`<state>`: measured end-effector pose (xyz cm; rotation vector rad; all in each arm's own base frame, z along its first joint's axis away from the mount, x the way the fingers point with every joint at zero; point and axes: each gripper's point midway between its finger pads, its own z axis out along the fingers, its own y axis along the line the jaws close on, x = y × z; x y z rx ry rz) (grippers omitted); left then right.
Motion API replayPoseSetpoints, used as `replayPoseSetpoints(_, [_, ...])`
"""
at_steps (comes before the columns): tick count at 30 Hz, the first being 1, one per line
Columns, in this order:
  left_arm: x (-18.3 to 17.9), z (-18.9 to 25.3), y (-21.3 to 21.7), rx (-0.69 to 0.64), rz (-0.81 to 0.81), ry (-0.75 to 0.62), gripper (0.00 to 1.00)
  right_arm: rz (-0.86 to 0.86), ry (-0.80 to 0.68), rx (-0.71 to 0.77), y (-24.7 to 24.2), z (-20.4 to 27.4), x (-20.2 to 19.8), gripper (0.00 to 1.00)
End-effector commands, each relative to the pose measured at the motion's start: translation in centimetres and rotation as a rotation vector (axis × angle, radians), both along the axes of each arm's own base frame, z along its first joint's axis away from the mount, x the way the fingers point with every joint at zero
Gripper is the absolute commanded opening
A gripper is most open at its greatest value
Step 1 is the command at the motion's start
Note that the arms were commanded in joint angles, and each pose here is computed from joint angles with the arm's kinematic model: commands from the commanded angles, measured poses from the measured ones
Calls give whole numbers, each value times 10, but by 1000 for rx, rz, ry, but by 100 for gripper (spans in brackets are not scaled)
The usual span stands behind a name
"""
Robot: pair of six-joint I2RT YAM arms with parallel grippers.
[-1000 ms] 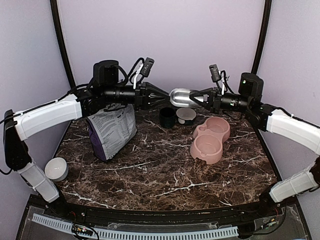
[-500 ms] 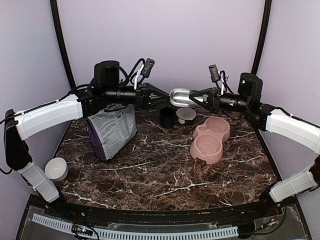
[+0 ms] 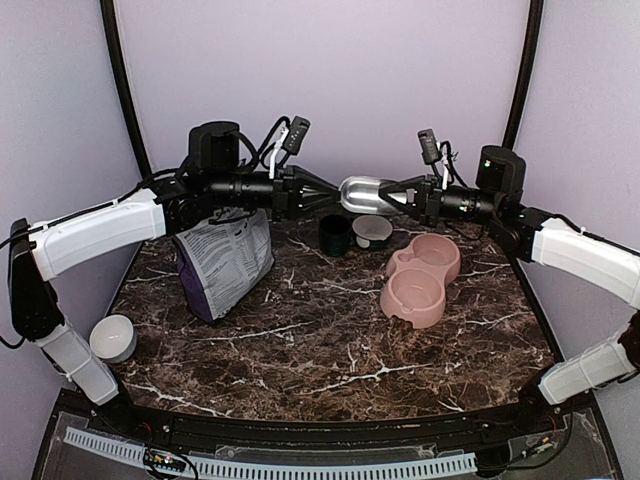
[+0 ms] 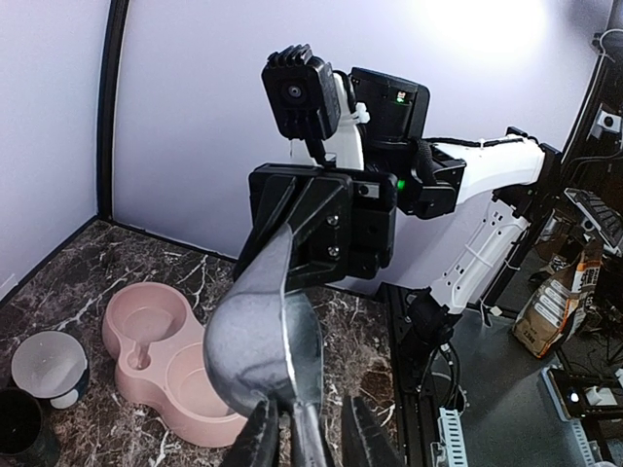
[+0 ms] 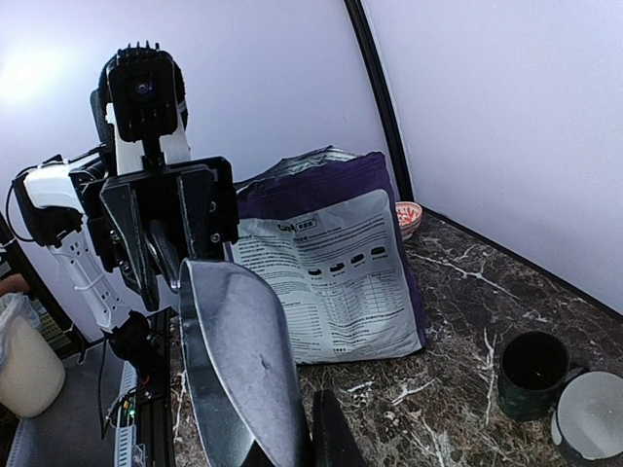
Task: Serve the pet food
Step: Pass from the right arm to the left
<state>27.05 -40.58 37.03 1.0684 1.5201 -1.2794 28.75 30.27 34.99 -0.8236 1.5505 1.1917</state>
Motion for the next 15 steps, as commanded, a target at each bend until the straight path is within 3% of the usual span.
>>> replayPoseSetpoints(1, [7, 14, 5, -20, 48, -37, 25, 5, -71, 37, 0, 23, -2, 0])
replayPoseSetpoints(5, [8, 12, 5, -14, 57, -39, 28, 6, -70, 37, 0, 23, -2, 0])
replayPoseSetpoints(15, [8, 11, 5, -13, 57, -36, 24, 8, -63, 35, 1, 20, 0, 0])
